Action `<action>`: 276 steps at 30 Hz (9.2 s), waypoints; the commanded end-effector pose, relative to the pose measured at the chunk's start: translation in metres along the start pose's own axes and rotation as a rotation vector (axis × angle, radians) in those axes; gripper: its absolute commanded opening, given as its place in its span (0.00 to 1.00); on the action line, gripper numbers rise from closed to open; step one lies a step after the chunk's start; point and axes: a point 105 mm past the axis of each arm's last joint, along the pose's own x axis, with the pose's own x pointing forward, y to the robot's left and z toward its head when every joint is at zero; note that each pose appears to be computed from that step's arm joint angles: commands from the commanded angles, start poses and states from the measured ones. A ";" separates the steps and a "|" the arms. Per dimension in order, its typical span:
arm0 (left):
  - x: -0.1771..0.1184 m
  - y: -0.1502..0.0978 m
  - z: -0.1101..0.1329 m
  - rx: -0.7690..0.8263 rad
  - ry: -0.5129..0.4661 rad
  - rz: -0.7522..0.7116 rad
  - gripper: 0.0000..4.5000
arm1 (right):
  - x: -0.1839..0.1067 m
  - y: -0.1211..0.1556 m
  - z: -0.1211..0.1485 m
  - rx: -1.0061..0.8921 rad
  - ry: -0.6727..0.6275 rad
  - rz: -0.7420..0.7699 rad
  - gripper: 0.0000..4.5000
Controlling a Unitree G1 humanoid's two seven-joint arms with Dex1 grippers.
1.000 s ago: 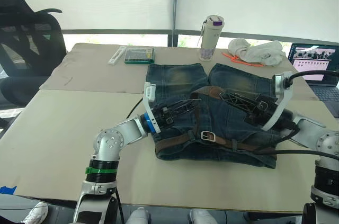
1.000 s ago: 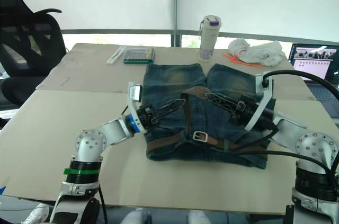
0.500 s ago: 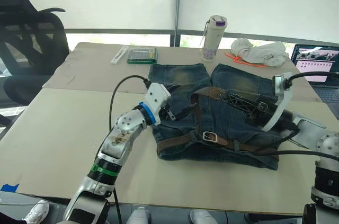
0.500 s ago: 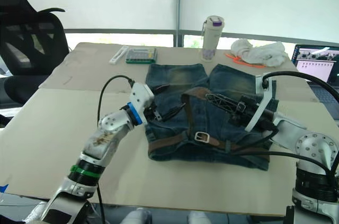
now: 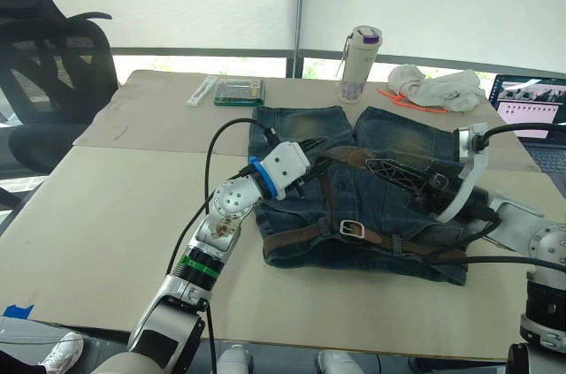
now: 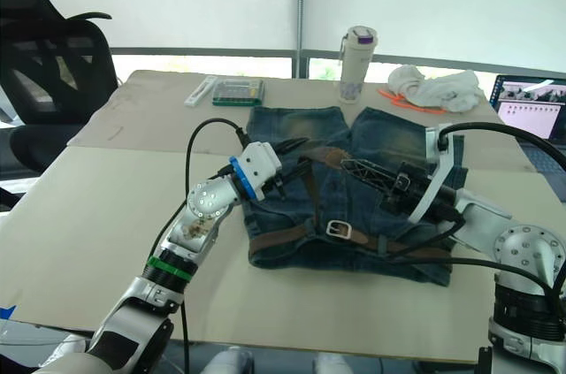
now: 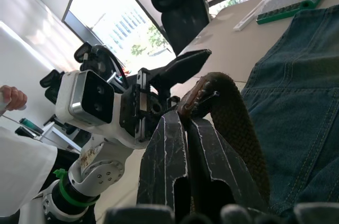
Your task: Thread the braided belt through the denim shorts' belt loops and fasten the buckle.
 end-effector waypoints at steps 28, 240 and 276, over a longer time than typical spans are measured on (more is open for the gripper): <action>-0.032 0.011 -0.038 0.212 0.266 0.033 0.00 | -0.015 -0.047 -0.065 -0.902 0.519 -0.262 0.61; 0.018 -0.050 -0.005 -0.417 0.128 0.058 0.65 | 0.016 0.005 0.010 -0.119 -0.115 -0.296 0.00; -0.039 -0.034 -0.015 -1.436 0.008 0.160 0.00 | -0.011 -0.056 -0.148 -0.496 0.503 -0.296 0.70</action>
